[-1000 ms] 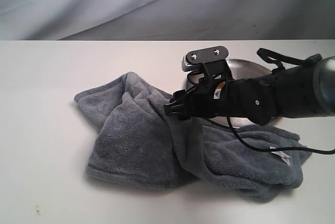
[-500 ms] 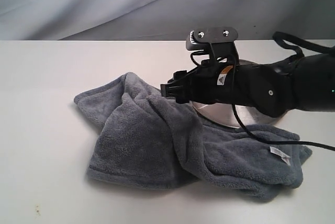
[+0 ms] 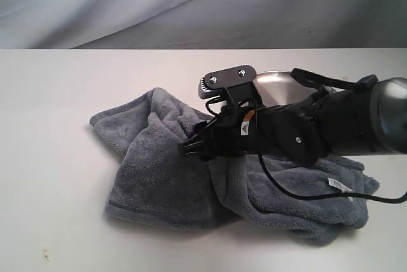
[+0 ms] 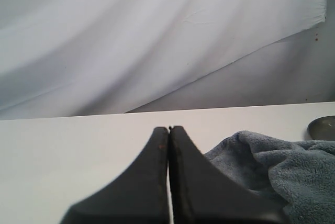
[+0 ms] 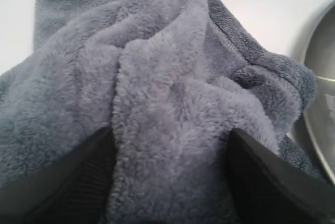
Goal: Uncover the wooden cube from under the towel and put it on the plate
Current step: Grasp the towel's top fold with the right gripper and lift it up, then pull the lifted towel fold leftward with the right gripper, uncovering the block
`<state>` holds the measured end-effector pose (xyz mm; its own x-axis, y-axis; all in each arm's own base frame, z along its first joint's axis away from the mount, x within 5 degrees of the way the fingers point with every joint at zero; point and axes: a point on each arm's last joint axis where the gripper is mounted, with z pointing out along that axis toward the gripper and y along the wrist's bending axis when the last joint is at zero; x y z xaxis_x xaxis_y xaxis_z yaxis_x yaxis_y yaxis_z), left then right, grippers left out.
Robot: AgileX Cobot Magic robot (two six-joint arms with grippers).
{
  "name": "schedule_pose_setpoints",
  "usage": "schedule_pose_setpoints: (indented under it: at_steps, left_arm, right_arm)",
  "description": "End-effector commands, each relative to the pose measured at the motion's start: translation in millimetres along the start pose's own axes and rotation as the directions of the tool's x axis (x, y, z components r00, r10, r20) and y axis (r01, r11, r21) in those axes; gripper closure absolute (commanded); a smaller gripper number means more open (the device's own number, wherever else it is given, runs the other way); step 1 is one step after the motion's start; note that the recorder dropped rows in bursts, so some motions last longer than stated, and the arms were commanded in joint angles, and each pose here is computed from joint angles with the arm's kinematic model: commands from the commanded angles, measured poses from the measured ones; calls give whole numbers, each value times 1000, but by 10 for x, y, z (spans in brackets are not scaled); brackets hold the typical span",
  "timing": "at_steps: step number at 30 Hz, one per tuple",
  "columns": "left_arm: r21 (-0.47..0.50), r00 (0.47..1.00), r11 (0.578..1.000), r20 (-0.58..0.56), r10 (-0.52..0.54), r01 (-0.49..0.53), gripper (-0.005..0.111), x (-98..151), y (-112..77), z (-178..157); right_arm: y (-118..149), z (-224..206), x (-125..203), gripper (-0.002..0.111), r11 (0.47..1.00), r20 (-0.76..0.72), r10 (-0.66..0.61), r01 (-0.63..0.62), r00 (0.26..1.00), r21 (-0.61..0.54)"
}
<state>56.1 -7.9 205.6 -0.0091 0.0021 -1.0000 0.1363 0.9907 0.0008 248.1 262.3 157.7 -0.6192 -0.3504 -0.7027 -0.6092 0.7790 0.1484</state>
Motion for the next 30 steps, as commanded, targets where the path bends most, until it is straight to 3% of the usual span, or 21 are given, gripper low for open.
schedule_pose_setpoints:
  at_steps: [1, 7, 12, 19, 23, 30]
  left_arm:
    - [-3, 1000, 1000, 11, -5, 5, 107, 3, 2, -1]
    - [-3, 1000, 1000, 11, -5, 5, 107, 3, 2, -1]
    - [-3, 1000, 1000, 11, -5, 5, 107, 3, 2, -1]
    - [-3, 1000, 1000, 11, -5, 5, 107, 3, 2, -1]
    - [-3, 1000, 1000, 11, -5, 5, 107, 3, 2, -1]
    - [-3, 1000, 1000, 11, -5, 5, 107, 3, 2, -1]
  right_arm:
    - [13, 1, 30, 67, 1000, -10, -18, 18, 1000, -2]
    - [25, -65, -28, 108, 1000, 17, -18, 18, 1000, -7]
    - [62, -301, -209, 108, 1000, 104, -16, 19, 994, -24]
    - [109, -740, -583, 108, 997, 384, -42, 65, 922, -47]
    - [96, -717, -634, 108, 997, 451, -39, 67, 892, -47]
    - [23, -320, -472, 108, 998, 406, -45, 61, 913, -26]
